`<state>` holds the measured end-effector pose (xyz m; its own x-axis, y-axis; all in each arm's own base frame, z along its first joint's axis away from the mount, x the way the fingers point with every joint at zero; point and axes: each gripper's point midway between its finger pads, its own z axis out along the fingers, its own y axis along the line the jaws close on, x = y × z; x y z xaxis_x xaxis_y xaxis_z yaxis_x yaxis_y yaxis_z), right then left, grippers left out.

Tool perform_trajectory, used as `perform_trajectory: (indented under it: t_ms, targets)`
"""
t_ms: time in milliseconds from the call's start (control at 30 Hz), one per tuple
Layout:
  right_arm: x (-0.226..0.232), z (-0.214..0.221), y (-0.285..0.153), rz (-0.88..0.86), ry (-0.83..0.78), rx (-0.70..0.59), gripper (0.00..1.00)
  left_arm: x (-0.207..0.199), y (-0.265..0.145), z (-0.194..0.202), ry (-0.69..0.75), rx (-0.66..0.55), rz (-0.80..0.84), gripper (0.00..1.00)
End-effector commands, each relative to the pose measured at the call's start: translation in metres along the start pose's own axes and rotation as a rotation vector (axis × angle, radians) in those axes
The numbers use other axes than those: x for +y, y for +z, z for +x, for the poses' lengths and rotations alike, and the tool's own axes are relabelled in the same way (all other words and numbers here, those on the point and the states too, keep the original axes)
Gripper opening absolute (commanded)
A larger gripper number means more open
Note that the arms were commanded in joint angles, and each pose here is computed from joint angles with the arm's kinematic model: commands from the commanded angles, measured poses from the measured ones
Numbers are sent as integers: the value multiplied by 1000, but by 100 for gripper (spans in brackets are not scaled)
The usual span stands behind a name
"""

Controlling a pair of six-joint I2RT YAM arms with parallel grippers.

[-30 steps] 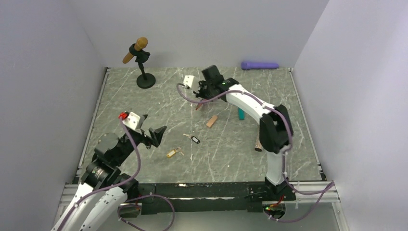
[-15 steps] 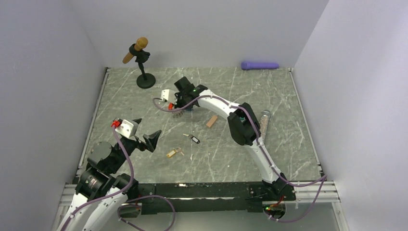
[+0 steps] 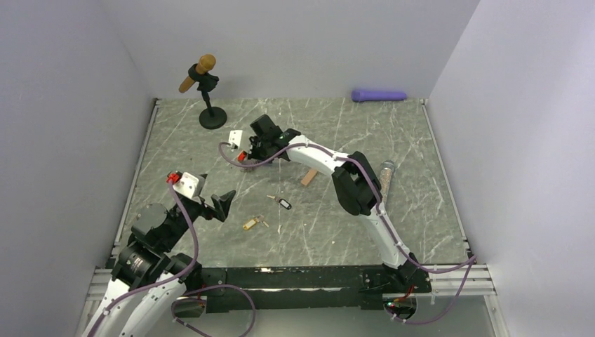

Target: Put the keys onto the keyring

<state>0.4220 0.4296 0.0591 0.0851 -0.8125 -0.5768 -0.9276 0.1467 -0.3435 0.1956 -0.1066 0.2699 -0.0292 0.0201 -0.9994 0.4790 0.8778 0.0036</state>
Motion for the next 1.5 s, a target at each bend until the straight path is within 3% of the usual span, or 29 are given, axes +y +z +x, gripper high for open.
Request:
perform_trajectory:
  t_ms: [0, 100, 167, 267, 400, 567, 767, 967, 1067, 1100, 1133, 1300, 1467]
  targets:
    - [-24, -35, -29, 60, 57, -122, 18, 1, 5, 0, -20, 0, -12, 98]
    - [-26, -40, -40, 14, 125, -178, 46, 1, 6, 4, -31, 16, -12, 99]
    - [-28, -48, -61, -57, 179, -252, 58, -1, 7, 6, -42, 30, -6, 99]
    - [-29, -55, -99, -136, 230, -337, 66, -5, 11, 8, -65, 51, 12, 99]
    - [-17, -59, -158, -251, 268, -423, 70, -10, 21, 9, -127, 75, 26, 99]
    - [-2, -44, -215, -264, 307, -417, 72, -17, 47, 17, -197, 165, 57, 99]
    - [-3, -14, -284, -108, 337, -421, 74, -2, 72, -4, -345, 203, 105, 99]
    - [-16, 25, -345, 61, 522, -486, 74, 6, 74, -36, -469, 148, 138, 100]
    - [-16, 42, -374, 114, 619, -558, 78, 8, 62, -44, -453, 90, 109, 99]
    - [-16, 48, -383, 133, 648, -577, 95, 10, 56, -47, -440, 69, 88, 99]
    - [-16, 53, -391, 155, 675, -597, 99, 17, 52, -46, -434, 53, 34, 99]
    - [-23, 79, -421, 319, 831, -656, 100, 37, 24, -49, -349, -26, -121, 99]
    - [-44, 120, -445, 573, 1011, -644, 100, 50, 14, -30, -234, 40, -191, 99]
